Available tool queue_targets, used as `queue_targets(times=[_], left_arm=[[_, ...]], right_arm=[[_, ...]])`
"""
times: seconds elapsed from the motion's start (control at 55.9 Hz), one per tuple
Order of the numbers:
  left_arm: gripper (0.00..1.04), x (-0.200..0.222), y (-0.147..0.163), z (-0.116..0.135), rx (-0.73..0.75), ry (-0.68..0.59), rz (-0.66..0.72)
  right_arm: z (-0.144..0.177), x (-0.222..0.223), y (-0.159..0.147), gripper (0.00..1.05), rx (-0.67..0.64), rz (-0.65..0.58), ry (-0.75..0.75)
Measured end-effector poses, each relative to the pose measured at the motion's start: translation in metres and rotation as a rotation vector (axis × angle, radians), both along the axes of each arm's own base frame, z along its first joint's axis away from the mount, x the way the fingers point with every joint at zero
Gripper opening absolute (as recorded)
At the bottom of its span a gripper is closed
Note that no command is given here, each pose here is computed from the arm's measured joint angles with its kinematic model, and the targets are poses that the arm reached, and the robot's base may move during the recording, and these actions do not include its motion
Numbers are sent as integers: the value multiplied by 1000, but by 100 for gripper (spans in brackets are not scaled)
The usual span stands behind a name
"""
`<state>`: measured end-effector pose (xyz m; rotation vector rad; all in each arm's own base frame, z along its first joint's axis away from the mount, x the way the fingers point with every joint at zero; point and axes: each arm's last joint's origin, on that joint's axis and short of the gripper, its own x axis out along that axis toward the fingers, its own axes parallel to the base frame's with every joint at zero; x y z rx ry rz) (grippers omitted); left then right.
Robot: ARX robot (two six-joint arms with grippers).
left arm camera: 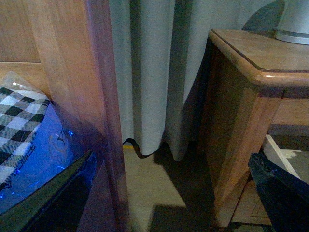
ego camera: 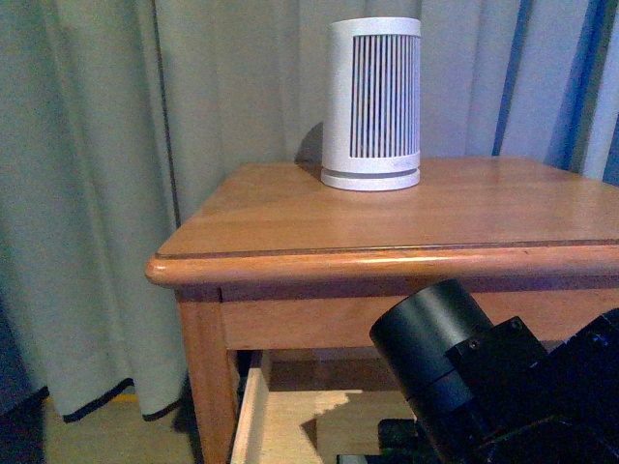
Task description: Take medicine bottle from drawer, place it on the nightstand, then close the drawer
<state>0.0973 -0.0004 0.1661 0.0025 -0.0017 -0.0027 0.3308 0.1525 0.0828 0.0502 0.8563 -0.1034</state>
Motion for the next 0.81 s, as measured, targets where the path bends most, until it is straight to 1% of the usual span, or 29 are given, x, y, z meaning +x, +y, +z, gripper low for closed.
queue_targets(times=[0.018,0.054,0.197,0.411,0.644,0.805], left_arm=[[98,0,0,0,0,0,0],[98,0,0,0,0,0,0],[98,0,0,0,0,0,0],[98,0,0,0,0,0,0],[98,0,0,0,0,0,0],[98,0,0,0,0,0,0]], right_arm=[[2,0,-1,29,-4,-5,0],[4,-1,-3,28,-12,-14,0],[15,-5,-10,27,-25,-40,-19],[46,-18,-21,27,-15,-79,-84],[79,-48,-33,27,48,-124,-76],[117,-72,-36,27,127,-130,-109]])
